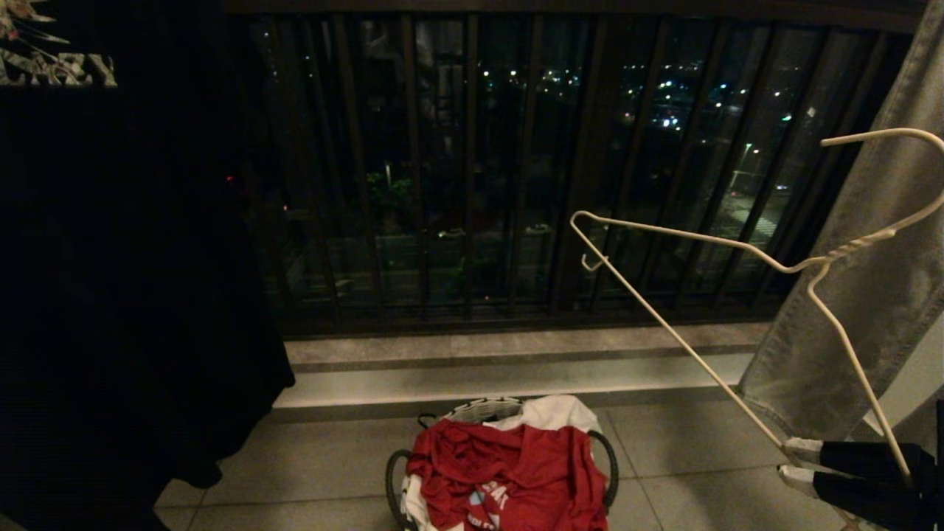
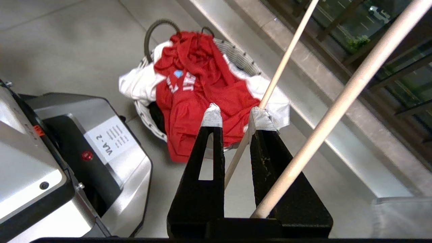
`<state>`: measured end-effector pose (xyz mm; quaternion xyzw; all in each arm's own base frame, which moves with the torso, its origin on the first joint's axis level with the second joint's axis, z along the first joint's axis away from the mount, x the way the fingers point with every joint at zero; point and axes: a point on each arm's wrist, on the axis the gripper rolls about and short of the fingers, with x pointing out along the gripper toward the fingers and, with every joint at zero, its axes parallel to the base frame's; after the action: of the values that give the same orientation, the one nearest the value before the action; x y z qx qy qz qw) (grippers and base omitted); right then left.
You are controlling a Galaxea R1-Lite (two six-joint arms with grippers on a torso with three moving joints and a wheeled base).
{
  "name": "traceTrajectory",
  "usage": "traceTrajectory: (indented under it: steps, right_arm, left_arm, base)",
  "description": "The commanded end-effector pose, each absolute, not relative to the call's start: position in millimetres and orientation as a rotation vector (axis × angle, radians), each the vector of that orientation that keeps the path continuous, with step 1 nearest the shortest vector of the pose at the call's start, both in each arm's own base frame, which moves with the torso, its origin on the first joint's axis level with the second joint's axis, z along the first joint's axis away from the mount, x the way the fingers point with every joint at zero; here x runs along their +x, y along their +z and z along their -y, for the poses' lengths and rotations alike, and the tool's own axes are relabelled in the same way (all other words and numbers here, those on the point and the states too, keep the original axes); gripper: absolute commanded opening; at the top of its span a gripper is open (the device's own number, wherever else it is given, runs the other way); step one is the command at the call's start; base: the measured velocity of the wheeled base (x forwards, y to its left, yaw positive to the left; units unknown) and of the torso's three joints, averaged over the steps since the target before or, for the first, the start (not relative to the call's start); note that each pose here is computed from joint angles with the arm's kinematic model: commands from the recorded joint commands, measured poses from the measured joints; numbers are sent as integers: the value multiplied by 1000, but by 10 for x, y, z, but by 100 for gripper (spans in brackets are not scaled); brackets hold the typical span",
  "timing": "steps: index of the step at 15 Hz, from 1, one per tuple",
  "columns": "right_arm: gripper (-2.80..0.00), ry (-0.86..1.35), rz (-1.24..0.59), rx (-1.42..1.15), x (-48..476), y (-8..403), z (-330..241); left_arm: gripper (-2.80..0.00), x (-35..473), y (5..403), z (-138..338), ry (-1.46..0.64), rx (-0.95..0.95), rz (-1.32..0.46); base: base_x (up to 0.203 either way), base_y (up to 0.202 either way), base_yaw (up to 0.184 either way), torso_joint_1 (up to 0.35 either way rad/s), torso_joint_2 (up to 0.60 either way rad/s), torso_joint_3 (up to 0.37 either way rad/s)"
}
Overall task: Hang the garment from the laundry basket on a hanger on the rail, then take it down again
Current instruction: Pick up clothes from the basket
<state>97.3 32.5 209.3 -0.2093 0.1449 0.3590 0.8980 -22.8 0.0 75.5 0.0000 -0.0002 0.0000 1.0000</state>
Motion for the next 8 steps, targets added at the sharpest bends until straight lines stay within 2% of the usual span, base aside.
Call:
traceTrajectory:
  steps: [1,3,4,8]
  right_arm:
    - [-280,747,-297,-436,965,2093,-324]
    - [-280,747,-296,-436,961,2090,-323]
    - [-280,746,-294,-436,957,2092,-322]
    - [-280,745,-286,-437,939,2101,-318]
  left_arm:
    - [-280,-229,754,0,0,0,2]
    - [-280,-228,755,0,0,0,0]
    - [-280,-229,754,0,0,0,2]
    - [-280,-229,754,0,0,0,2]
  base:
    - [0,0,0,-35,432,383]
    - [0,0,0,-32,367,350]
    - [0,0,0,-8,178,161]
    - [0,0,0,0,47,45]
